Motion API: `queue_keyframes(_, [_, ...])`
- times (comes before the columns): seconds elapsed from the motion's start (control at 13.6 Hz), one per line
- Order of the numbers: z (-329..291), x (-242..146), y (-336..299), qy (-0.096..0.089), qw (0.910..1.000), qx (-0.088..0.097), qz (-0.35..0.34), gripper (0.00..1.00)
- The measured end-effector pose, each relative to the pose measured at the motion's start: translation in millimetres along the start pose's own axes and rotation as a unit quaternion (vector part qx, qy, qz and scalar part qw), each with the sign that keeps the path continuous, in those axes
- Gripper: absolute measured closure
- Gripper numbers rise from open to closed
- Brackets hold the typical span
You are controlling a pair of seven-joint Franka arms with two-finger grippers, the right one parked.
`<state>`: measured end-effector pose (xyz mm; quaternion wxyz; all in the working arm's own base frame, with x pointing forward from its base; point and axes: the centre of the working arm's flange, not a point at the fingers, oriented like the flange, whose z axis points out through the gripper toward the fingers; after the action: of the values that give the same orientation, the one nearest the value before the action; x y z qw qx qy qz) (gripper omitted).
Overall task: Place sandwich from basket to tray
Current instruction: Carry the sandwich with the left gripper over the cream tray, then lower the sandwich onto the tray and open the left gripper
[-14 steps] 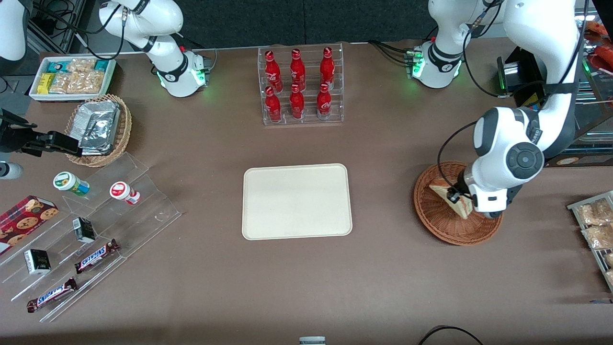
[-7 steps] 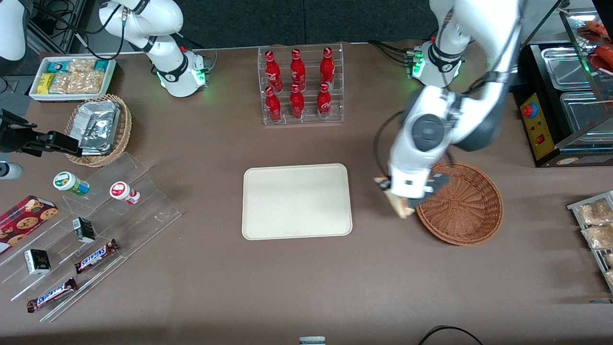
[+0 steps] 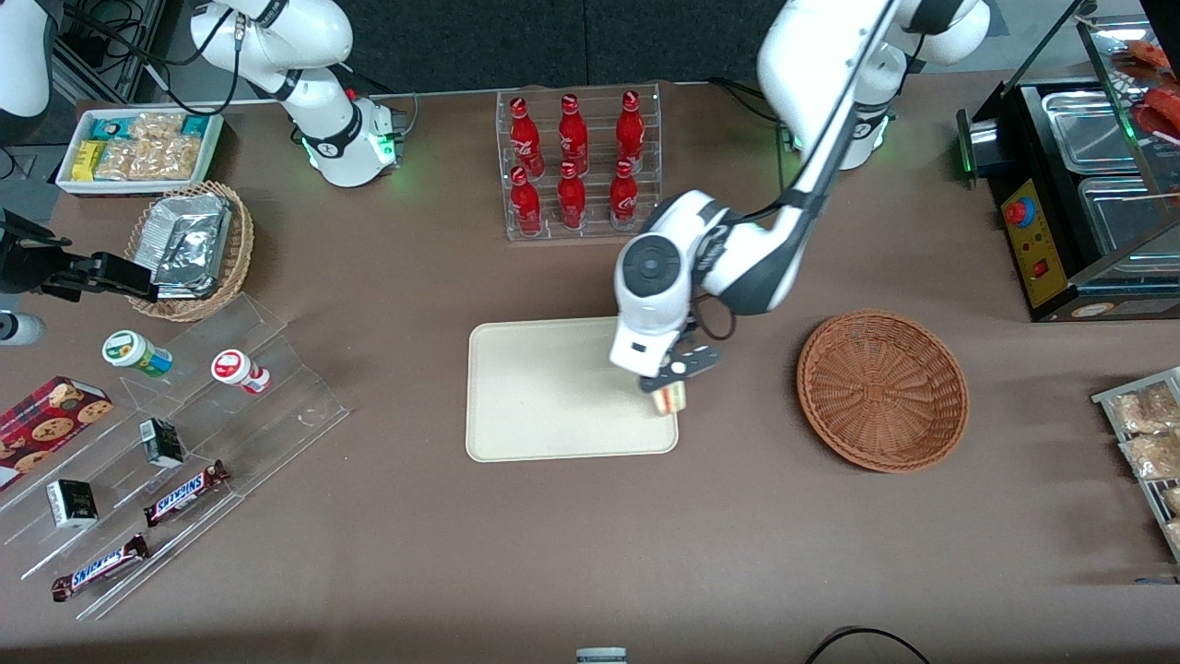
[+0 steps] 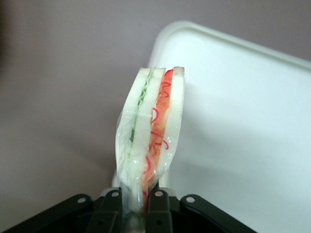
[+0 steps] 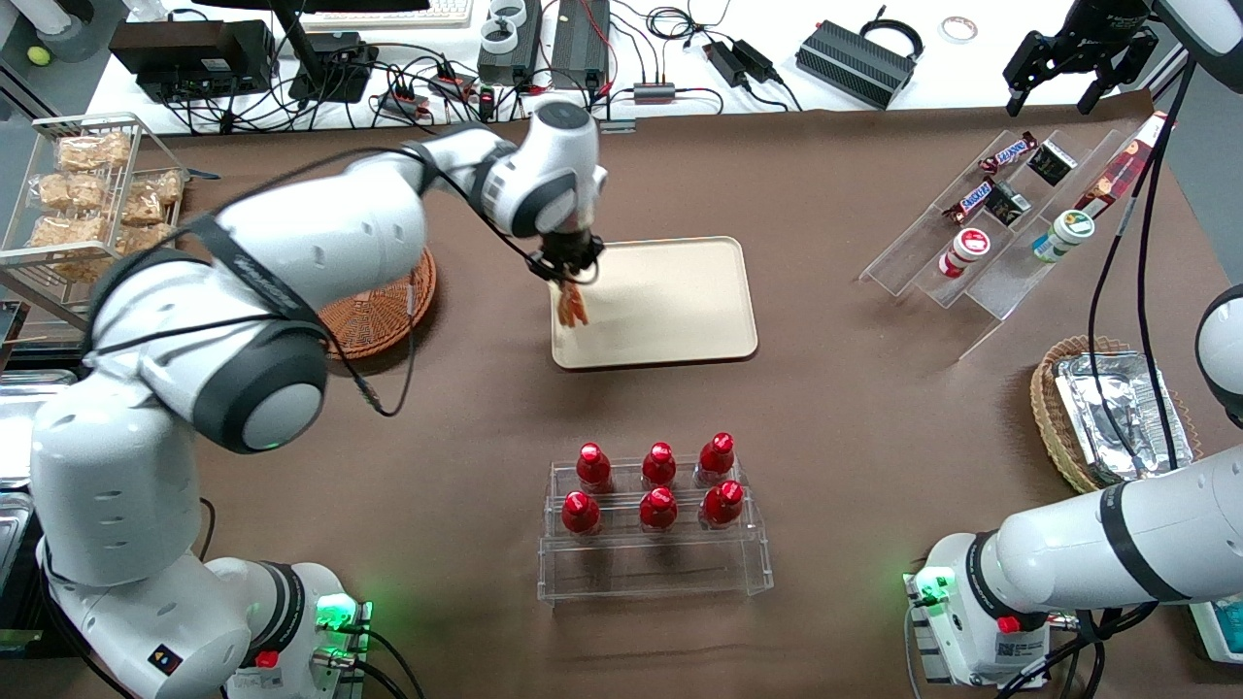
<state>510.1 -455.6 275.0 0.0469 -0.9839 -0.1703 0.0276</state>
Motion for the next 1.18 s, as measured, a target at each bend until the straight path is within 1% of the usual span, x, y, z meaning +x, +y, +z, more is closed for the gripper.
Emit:
queue_keyframes(0.15, [18, -27, 19, 0.007, 0.9996, 0.003, 0.027, 0.85])
queue_keyframes(0.22, [24, -37, 25, 0.01, 0.9993, 0.001, 0.036, 0.85])
queue_keyframes(0.29, [27, -44, 30, 0.012, 0.999, -0.001, 0.043, 0.85])
queue_keyframes(0.44, [34, -54, 35, 0.014, 0.9985, 0.003, 0.053, 0.85])
queue_keyframes(0.66, [40, -55, 35, 0.014, 0.9975, 0.007, 0.069, 0.85])
queue_keyframes(1.03, [40, -53, 35, 0.016, 0.9967, 0.005, 0.079, 0.85])
queue_keyframes(1.18, [38, -52, 36, 0.017, 0.9964, 0.003, 0.082, 0.69])
